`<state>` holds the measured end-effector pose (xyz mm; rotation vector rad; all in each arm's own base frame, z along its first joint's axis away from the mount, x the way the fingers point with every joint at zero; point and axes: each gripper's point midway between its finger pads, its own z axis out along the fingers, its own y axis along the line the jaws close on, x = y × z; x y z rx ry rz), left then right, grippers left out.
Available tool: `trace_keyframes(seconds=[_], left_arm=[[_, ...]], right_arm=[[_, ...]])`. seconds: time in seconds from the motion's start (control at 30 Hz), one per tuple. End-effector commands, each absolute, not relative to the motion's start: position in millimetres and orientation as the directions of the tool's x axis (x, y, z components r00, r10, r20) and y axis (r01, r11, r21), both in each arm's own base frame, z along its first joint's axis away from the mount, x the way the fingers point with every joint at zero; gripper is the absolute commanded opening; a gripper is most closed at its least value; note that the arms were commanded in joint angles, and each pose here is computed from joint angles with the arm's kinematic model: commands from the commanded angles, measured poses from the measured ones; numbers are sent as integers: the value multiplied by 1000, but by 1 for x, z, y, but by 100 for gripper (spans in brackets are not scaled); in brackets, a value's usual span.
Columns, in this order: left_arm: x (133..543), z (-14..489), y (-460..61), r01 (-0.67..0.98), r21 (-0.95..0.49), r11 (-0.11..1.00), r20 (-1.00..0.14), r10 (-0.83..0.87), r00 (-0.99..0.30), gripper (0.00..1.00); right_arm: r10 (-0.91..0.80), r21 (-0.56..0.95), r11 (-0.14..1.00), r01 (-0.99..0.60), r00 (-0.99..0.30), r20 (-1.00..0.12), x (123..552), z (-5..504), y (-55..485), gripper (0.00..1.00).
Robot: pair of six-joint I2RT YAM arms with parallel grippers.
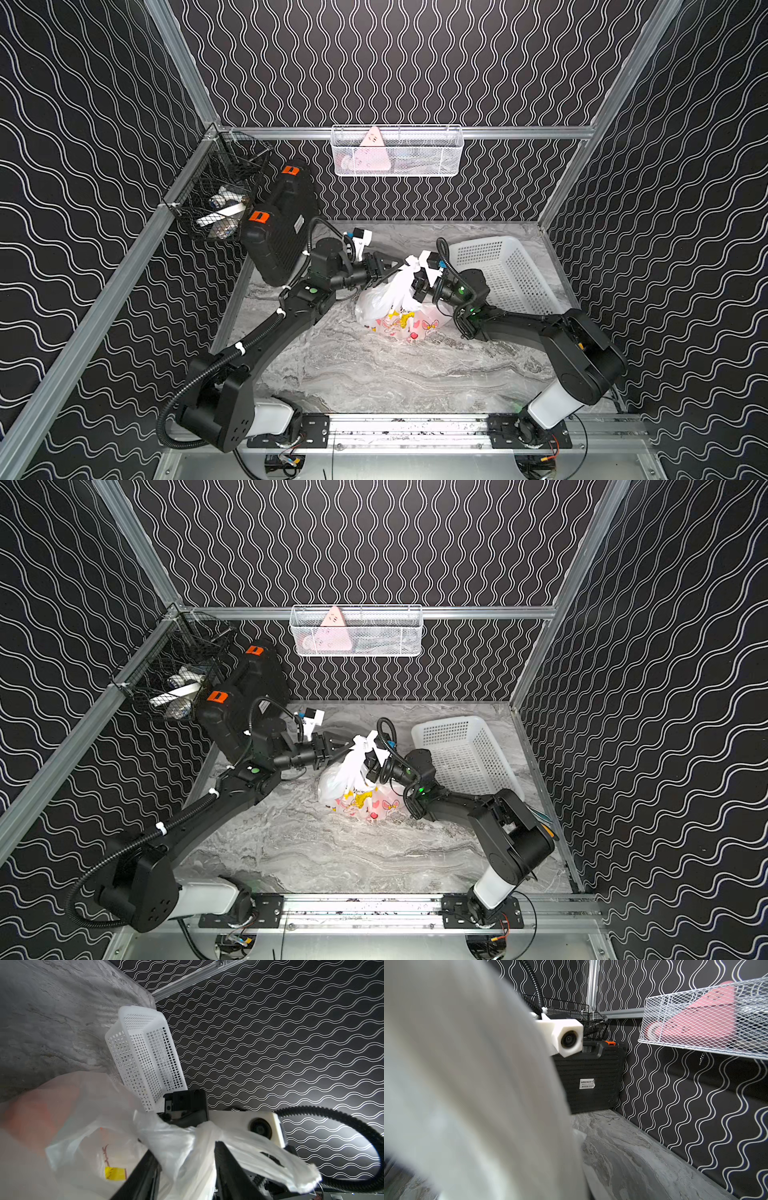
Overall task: Place the oranges into plastic bags & tie knots
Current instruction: Tie the plastic bag at the center of the board.
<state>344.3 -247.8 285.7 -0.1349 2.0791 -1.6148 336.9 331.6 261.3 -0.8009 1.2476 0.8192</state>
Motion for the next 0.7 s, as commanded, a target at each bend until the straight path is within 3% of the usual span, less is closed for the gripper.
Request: trace_keyframes(seconds=[0.0,0.07,0.2,0.27,0.33,0.57,0.67], left_arm=[[349,286,-247,204,-935,291,-312,-396,-864,36],[349,284,-246,195,-933,302,-309,-398,-864,27],[352,280,-244,178,-932,316,-303,-410,-860,18],[355,278,-242,163,-932,324,-298,-428,-853,3],[357,279,-241,164,-928,333,-305,-435,-847,0],[362,286,-239,181,-928,327,-324,-463,-825,0],[364,289,-238,191,-928,321,-330,-467,-821,0]], right_arm=[[91,-102,484,-869,166,-982,336,267,333,0],[87,-103,483,-869,165,-983,336,266,333,0],[88,-104,478,-872,165,-982,336,266,333,0],[87,-105,475,-874,165,-982,335,266,334,0],[86,-103,474,-875,162,-983,335,265,334,0],[42,-94,527,-844,137,-990,330,254,318,41],[-4,-91,569,-817,108,-994,324,247,303,52]])
